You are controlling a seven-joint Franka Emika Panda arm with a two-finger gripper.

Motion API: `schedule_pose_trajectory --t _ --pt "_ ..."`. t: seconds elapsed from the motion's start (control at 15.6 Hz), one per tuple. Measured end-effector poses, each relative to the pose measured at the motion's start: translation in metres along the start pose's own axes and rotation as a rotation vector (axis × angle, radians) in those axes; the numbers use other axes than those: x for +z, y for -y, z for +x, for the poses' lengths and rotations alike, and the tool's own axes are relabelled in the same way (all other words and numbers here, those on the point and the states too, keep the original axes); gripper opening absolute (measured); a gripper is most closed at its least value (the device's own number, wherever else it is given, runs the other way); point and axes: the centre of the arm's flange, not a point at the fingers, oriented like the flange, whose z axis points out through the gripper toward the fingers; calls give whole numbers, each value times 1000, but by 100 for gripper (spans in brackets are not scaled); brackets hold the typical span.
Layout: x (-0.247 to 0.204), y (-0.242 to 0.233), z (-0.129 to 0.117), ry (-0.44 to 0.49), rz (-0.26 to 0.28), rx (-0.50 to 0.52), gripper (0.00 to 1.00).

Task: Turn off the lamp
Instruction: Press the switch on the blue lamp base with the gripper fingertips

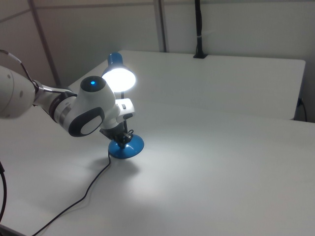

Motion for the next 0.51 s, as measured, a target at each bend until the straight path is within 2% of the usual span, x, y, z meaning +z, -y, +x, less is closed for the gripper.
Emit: schedule_pose_trajectory --t 0.51 --pt "6 2 0 -6 -4 -2 1"
